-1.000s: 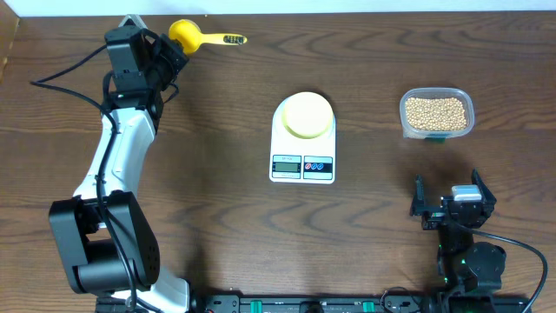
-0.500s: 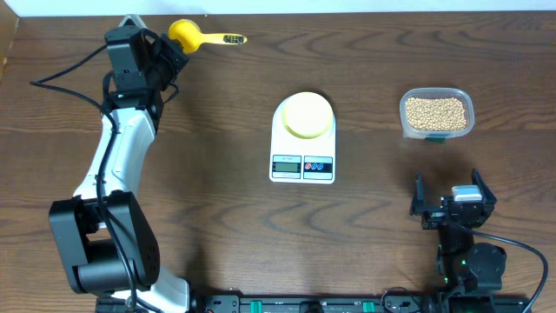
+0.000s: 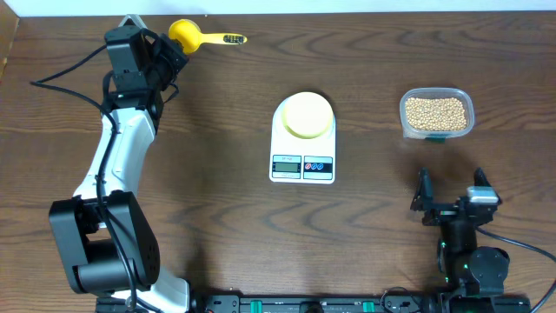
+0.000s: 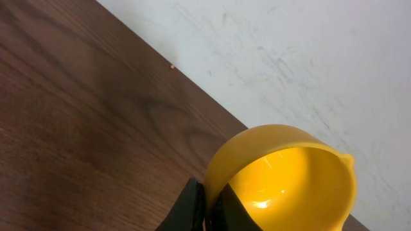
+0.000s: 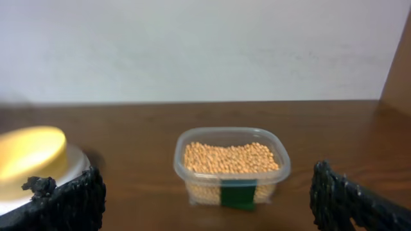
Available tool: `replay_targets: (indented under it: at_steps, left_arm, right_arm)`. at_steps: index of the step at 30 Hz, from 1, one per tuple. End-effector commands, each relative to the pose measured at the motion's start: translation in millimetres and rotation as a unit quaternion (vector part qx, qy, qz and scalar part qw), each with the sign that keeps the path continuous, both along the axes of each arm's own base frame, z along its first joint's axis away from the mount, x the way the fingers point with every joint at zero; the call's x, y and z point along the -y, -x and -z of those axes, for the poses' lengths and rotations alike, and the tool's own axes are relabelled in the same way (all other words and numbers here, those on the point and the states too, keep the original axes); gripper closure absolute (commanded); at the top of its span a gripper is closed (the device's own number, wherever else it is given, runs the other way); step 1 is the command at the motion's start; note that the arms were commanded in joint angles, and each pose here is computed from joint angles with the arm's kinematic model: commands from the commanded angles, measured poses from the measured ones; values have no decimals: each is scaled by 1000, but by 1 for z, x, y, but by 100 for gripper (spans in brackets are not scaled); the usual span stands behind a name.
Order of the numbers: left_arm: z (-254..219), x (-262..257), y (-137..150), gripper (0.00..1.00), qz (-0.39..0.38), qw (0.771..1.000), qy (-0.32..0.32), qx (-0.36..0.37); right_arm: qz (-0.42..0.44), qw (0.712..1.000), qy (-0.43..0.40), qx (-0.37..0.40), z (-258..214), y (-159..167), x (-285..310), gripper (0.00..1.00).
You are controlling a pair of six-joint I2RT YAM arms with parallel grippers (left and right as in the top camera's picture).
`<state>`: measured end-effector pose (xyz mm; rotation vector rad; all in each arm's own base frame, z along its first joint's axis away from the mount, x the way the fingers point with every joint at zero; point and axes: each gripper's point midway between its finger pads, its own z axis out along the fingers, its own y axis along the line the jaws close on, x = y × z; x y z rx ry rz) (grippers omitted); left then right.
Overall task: Scoop item into bowl and weigh 50g on scale
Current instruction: 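Raise the right arm and move it toward the soybean tub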
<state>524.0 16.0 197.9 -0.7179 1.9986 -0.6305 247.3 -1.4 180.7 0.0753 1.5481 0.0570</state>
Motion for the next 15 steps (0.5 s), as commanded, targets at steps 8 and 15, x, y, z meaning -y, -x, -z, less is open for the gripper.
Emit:
replay_targets:
  at_steps: [8, 15]
  left_arm:
    - [-23, -1, -3, 92, -3, 1000, 1, 24]
    - [-23, -1, -3, 92, -3, 1000, 1, 24]
  right_arm:
    - [-7, 980, -175, 90, -42, 5, 4, 1]
    - [-27, 974, -202, 96, -54, 6, -1, 1]
